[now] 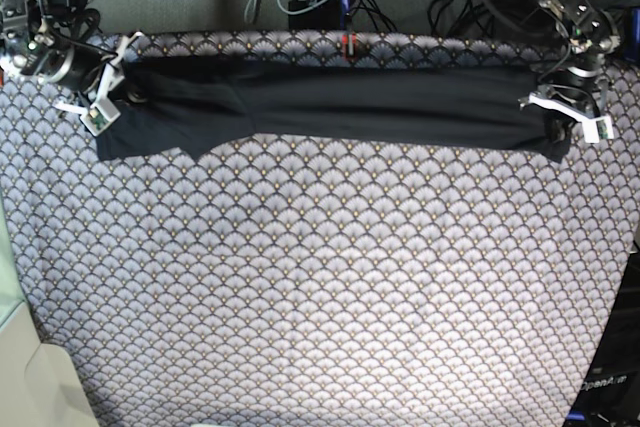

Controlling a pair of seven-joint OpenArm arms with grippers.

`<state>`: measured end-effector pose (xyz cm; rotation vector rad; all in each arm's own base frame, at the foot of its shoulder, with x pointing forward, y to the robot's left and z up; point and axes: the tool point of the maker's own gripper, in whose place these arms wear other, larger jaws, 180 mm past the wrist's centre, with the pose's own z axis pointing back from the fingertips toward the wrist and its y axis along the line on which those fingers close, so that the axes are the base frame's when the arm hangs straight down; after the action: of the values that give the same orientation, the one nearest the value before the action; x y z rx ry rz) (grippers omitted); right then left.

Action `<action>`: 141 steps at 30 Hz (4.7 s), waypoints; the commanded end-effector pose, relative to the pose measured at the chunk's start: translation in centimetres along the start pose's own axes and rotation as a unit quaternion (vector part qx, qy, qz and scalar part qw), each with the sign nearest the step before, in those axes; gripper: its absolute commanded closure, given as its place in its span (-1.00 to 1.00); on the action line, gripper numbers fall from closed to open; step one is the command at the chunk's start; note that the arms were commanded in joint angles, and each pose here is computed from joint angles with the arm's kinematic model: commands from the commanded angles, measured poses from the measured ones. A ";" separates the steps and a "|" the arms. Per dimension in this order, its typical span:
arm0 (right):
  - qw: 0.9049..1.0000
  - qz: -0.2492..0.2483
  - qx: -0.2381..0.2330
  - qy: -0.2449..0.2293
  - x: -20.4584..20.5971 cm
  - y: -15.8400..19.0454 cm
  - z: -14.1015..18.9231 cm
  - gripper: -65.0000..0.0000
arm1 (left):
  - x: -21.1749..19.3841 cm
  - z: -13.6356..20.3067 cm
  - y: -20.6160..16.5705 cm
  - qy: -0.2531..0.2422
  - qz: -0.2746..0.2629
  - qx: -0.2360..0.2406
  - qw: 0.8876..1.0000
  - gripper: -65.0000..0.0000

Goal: Fold the T-shirt properly
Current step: 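Straighten the strip end with the right gripper along the table edge, then adjust the left gripper's grip on the strip's other end, then drag the strip end with the left gripper toward the right gripper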

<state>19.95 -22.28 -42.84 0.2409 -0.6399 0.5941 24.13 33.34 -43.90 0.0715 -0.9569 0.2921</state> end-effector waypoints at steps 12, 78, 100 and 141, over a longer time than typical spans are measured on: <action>0.998 0.002 -0.050 0.039 -1.7 -3.0 1.6 0.21 | -2.4 1.1 2.4 0.070 -0.030 0.049 0.996 0.86; 0.999 -0.017 -0.036 0.026 -1.5 -1.2 0.4 0.22 | 0.7 5.2 2.1 0.007 -0.018 0.090 0.996 -0.63; 0.999 -0.017 -0.036 0.027 -1.5 -1.2 0.4 0.22 | -3.0 3.1 1.2 0.049 0.020 0.061 0.997 -0.22; 0.999 -0.015 -0.037 0.025 -1.3 -1.3 0.4 0.22 | 1.3 9.6 -21.2 0.040 -0.306 -0.185 0.933 1.00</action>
<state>20.21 -22.88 -42.88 0.2186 -0.6618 0.5246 22.59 11.72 -36.75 0.0164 -0.8073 -0.4678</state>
